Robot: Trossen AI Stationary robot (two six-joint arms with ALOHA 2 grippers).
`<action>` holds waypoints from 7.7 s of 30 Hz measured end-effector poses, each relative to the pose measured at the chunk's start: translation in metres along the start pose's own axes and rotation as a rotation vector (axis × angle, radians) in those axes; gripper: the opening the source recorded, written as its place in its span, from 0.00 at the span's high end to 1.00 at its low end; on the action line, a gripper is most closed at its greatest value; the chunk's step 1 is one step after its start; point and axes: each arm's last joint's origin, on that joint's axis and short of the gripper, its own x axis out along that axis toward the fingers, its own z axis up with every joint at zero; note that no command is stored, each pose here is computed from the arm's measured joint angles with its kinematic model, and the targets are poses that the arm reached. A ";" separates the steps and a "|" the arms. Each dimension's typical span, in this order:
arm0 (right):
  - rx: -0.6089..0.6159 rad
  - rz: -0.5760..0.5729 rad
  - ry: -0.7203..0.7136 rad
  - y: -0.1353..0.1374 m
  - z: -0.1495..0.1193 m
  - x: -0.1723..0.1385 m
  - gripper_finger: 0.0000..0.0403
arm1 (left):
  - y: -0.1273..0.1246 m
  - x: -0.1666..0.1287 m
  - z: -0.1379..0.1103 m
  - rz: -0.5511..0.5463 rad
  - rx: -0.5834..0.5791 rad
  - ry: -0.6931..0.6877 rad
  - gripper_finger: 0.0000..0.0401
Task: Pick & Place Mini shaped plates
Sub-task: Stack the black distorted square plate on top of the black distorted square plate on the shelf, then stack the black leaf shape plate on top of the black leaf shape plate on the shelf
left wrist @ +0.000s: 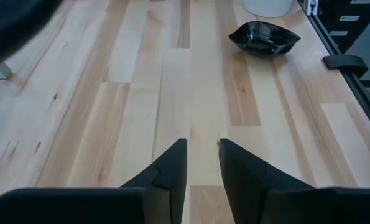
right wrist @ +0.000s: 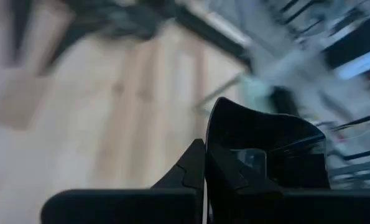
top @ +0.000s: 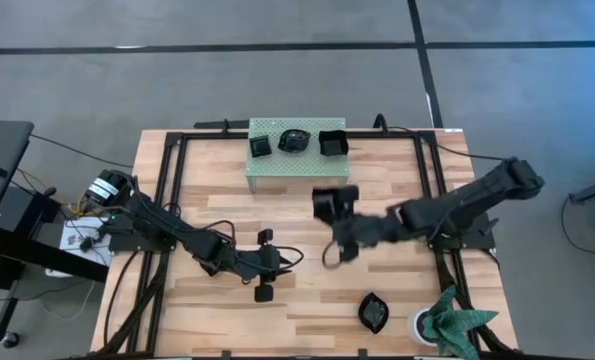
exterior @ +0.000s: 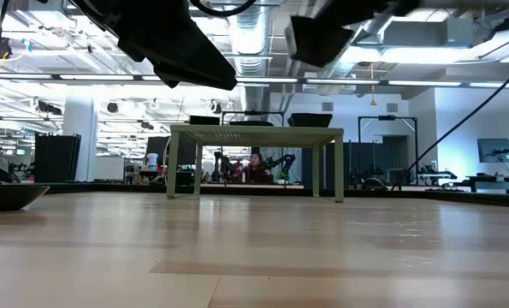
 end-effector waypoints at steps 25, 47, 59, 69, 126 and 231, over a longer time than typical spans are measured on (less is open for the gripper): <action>0.014 -0.095 0.221 -0.135 -0.083 0.073 1.00 | 0.003 0.001 0.000 0.009 -0.002 -0.001 0.76; 0.039 0.087 0.186 -0.168 -0.107 0.063 1.00 | 0.003 0.001 0.001 0.008 -0.004 -0.004 0.76; 0.055 0.075 0.181 -0.169 -0.106 0.064 0.89 | 0.017 0.006 0.003 0.045 -0.028 -0.005 0.76; 0.267 0.163 0.159 -0.151 -0.095 0.064 0.79 | 0.017 0.006 0.004 0.046 -0.032 -0.006 0.76; 0.432 0.623 -0.239 0.065 -0.066 0.014 0.79 | 0.016 -0.053 -0.068 0.664 -0.951 0.696 0.76; 0.356 0.604 -0.132 0.063 -0.078 0.021 0.79 | 0.250 -0.007 0.079 0.574 0.161 0.019 0.98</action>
